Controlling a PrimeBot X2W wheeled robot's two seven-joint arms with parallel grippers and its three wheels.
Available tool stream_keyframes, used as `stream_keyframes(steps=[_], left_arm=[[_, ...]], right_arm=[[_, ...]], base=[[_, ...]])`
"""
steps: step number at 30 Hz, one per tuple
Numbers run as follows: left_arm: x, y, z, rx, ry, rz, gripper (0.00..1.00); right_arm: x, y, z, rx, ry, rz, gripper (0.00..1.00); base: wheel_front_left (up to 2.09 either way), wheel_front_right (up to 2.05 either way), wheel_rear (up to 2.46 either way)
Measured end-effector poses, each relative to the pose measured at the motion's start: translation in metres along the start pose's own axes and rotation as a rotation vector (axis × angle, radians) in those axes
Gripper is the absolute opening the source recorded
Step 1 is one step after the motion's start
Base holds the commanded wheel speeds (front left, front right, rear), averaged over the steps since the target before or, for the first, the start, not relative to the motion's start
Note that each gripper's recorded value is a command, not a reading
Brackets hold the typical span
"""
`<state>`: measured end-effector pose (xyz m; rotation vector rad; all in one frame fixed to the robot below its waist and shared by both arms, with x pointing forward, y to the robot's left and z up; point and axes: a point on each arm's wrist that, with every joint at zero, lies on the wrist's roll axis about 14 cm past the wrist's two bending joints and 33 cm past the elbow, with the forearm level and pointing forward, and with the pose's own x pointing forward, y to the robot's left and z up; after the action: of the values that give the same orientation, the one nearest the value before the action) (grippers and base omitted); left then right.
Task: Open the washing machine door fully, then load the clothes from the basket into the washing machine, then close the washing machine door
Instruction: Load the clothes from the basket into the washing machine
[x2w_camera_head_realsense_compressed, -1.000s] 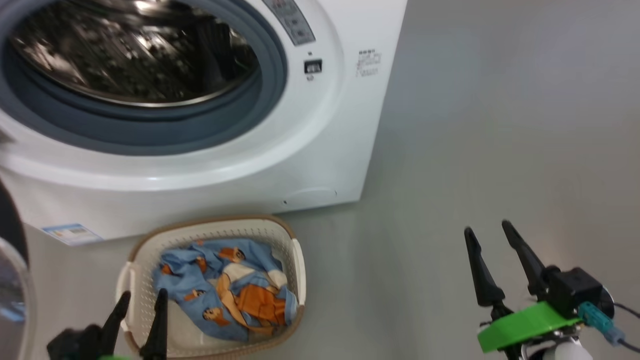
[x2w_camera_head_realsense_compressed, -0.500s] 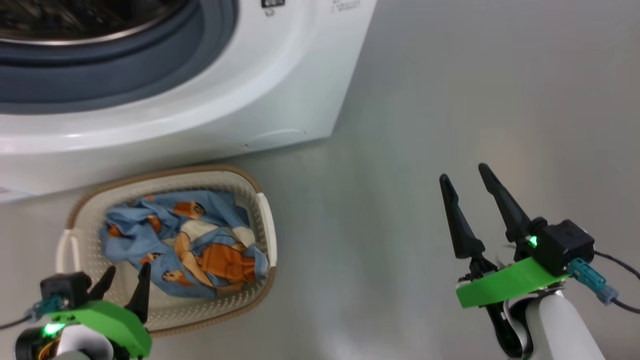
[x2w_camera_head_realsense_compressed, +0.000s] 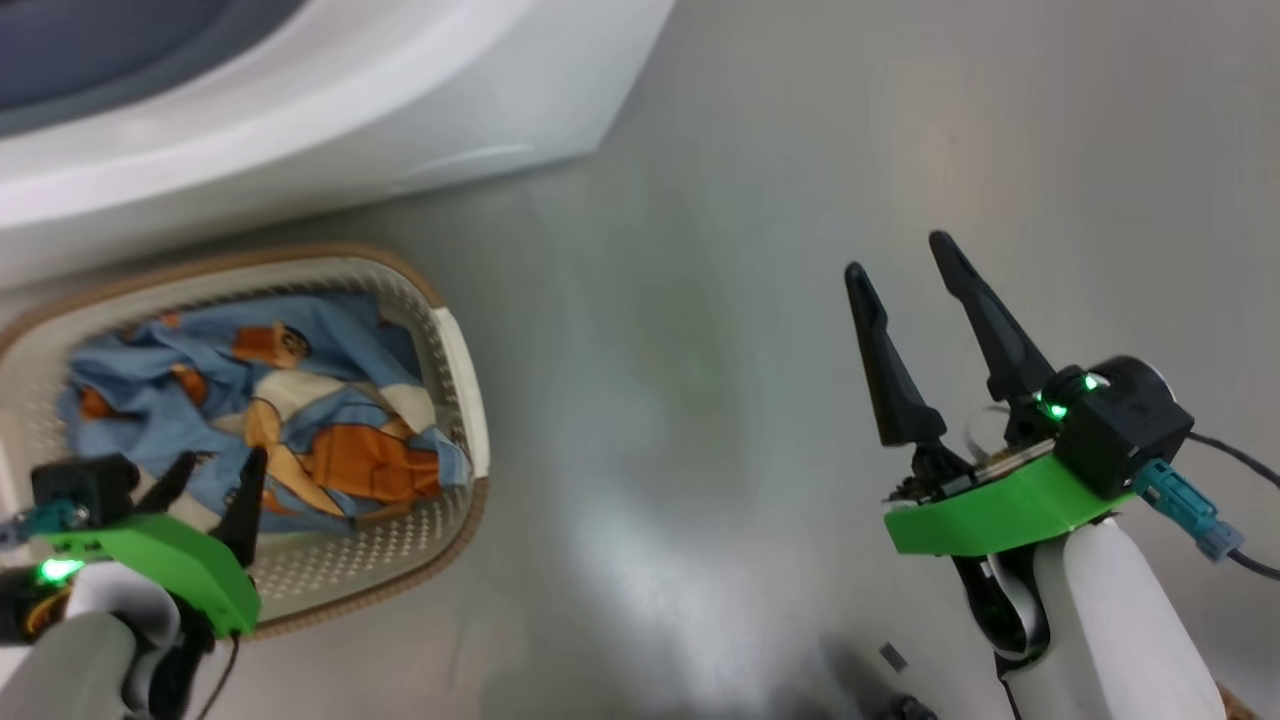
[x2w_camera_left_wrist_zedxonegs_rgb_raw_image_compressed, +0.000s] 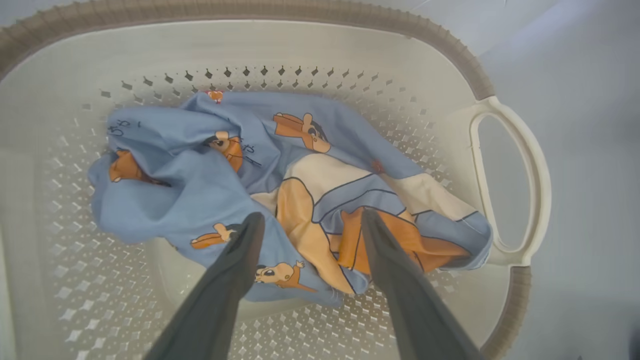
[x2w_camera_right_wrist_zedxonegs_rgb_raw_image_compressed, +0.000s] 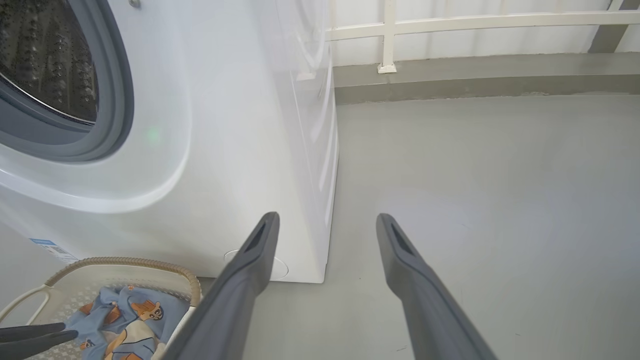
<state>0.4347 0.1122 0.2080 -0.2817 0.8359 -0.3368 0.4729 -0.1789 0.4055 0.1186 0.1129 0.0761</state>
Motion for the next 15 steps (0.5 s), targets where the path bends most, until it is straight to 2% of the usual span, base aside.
stream_keyframes(steps=[15], left_arm=[[0.071, 0.045, -0.055, -0.108, 0.207, 0.071, 1.00]], right_arm=[[0.019, -0.003, -0.066, -0.017, 0.123, 0.023, 1.00]], base=[[0.00, 0.00, 0.00]])
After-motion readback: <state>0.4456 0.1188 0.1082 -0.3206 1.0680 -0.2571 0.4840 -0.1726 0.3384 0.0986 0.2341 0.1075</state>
